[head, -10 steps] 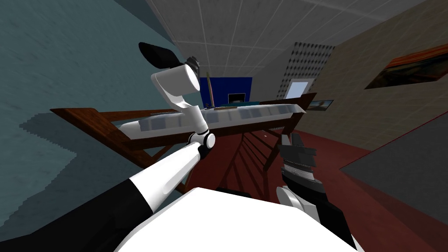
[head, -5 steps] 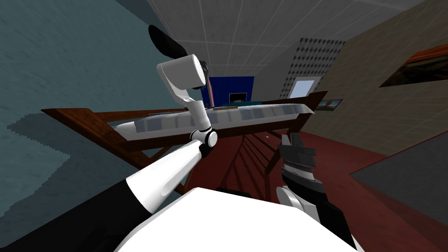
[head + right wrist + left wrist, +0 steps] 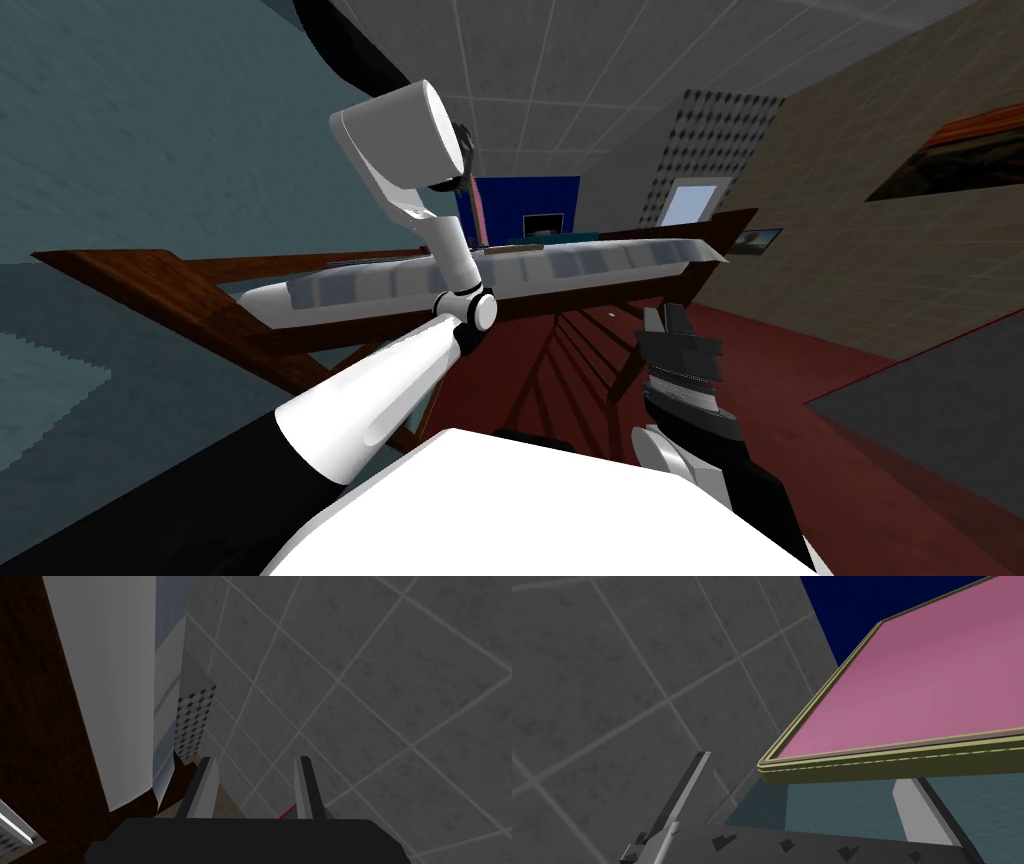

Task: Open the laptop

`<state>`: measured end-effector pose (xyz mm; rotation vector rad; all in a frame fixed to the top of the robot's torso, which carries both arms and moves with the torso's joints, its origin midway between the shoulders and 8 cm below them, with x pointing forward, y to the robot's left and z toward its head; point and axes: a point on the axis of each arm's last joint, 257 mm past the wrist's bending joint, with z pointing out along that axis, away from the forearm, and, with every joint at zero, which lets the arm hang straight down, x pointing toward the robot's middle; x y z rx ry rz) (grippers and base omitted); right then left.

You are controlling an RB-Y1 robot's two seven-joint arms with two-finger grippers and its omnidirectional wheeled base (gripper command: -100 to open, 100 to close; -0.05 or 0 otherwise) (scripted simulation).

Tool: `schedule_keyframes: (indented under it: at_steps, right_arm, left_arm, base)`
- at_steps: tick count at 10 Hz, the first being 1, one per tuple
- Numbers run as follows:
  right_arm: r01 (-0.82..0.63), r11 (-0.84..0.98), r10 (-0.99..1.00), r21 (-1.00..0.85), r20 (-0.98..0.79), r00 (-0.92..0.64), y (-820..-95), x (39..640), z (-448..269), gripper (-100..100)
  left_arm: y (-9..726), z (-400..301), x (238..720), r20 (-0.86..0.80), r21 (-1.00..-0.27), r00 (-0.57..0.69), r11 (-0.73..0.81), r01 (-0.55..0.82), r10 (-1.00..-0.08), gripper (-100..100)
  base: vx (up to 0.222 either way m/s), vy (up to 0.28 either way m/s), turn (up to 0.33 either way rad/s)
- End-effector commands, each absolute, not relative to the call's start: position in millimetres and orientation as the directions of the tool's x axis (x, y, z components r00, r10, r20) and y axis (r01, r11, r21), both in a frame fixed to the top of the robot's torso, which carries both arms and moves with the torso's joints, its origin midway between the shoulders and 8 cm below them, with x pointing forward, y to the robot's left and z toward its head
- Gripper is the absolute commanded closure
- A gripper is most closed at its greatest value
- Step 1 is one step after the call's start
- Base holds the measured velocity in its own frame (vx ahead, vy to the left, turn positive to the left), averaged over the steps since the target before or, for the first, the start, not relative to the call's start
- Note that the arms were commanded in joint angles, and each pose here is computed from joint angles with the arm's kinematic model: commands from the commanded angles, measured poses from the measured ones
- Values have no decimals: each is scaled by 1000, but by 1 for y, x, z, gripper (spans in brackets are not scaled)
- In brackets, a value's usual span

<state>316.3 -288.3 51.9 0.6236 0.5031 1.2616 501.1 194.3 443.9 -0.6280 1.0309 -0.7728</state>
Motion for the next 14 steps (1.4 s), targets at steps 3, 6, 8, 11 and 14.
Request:
schedule_keyframes:
  at_steps: [3,6,8,11,14]
  right_arm:
    - [-712,181,971,678,-10,237,-288,316,52,0]
    - [-712,181,971,678,-10,237,-288,316,52,0]
    - [-712,181,971,678,-10,237,-288,316,52,0]
    - [-712,181,971,678,-10,237,-288,316,52,0]
    - [-712,181,971,678,-10,237,-288,316,52,0]
  left_arm:
    - [195,440,507,-511,-759,317,592,270,-799,100]
    - [159,443,510,-635,-676,294,698,237,-714,100]
    - [141,443,511,-693,-628,280,747,219,-664,100]
    - [117,441,512,-772,-547,260,814,193,-580,100]
    - [98,432,519,-831,-473,240,865,168,-502,100]
  base:
    - [-76,2,30]
    - [10,11,-34]
    - [20,9,-26]
    - [16,10,-23]
    - [12,13,-11]
